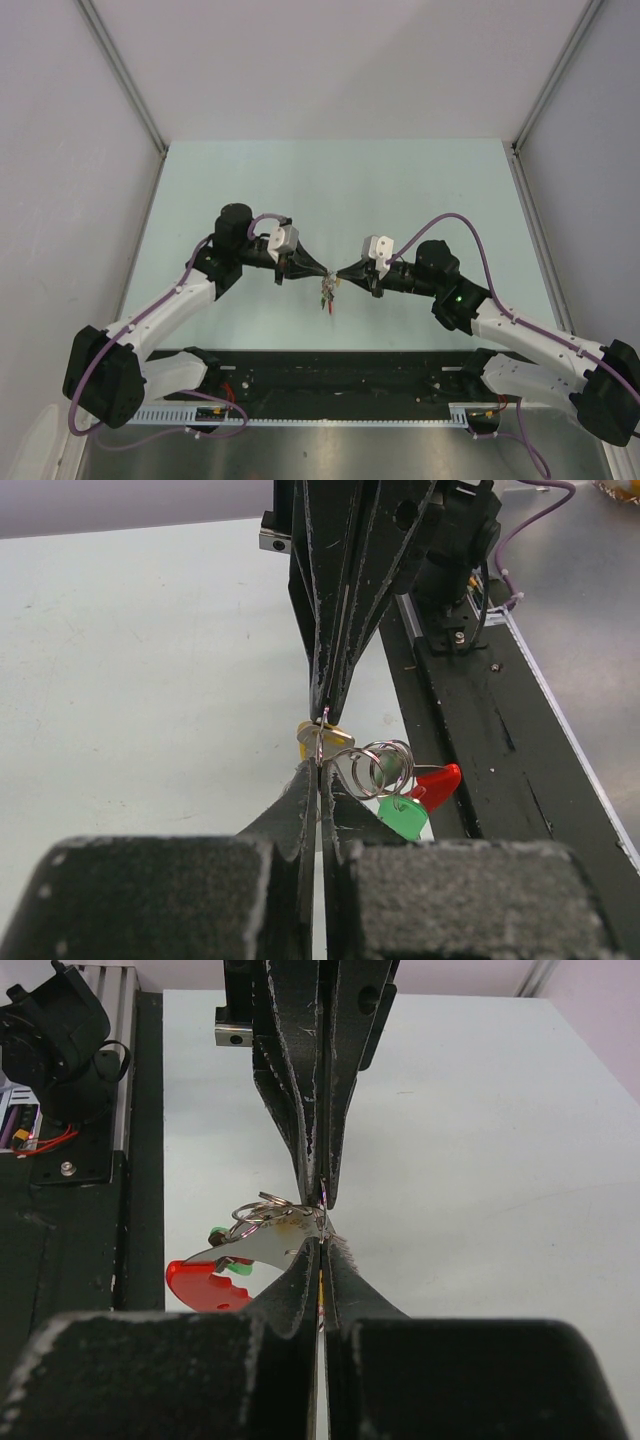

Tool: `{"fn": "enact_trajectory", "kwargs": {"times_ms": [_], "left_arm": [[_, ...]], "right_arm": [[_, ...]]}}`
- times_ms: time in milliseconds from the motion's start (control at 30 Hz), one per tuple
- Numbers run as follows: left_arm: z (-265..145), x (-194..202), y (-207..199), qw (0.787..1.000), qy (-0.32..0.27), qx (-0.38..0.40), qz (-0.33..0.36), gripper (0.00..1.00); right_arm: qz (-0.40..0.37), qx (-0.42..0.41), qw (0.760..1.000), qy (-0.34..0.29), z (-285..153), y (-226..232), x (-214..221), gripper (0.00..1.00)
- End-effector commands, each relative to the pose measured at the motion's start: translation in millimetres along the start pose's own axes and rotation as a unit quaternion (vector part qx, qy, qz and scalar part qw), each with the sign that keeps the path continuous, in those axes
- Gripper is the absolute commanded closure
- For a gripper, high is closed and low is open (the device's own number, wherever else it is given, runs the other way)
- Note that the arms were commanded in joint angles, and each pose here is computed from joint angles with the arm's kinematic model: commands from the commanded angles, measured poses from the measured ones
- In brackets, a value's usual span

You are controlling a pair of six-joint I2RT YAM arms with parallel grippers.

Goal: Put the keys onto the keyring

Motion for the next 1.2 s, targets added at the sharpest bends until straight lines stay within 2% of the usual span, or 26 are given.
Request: {"fn": "enact_trajectory", "kwargs": {"times_ms": [0,567,833,933,967,1000,1067,1100,1167], "left_arm": [[4.7,-13.7,-11.2,0.999,-0.008,0.040,0.033,1.00],[7.5,-13.4,-11.5,0.999,-0.002,0.033,0.033,1.00],[7.0,-16.3,-9.1,1.000,-0.012,-0.016,-0.014,1.00],[5.2,-19.1,-13.7,0.998,-0.042,-0.034,-0.038,1.00],[5.0,-19.8,-17.4,0.996,-0.053,-0.035,-0.065,1.00],[4.8,-27.1,-17.0,0.995,-0.075,-0.042,-0.049,1.00],[2.9,-22.3,-23.7,0.991,-0.096,-0.047,-0.074,1.00],[1.2,-31.1,-23.3,0.990,-0.122,-0.056,-0.052,1.00],[0.5,-27.4,-28.5,0.986,-0.143,-0.061,-0.063,1.00]], "right_arm": [[-0.021,-0.003,0.999,-0.034,1.0,-2.3,-15.5,1.00],[-0.018,-0.003,0.999,-0.035,1.7,-2.9,-15.8,1.00],[-0.036,0.018,0.999,-0.019,-0.4,-7.8,-12.4,1.00],[-0.042,0.026,0.999,-0.012,-0.8,-9.1,-11.0,1.00],[-0.044,0.025,0.999,-0.012,-0.2,-8.5,-10.8,1.00],[-0.045,0.026,0.999,-0.010,-0.3,-8.8,-10.4,1.00],[-0.048,0.028,0.998,-0.009,0.3,-8.6,-9.7,1.00],[-0.049,0.030,0.998,-0.008,0.6,-9.1,-9.4,1.00],[-0.051,0.028,0.998,-0.009,1.7,-8.4,-10.2,1.00]]}}
Point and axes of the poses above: each gripper's point midway between its finger pads, its own z axis out along the fingers, its own y axis along the line the jaws close on, x = y × z, the point moved 4 cm from there along -z, back along the fingers, and after that the axes turned 12 degrees about -z, right-handed, at the moved point
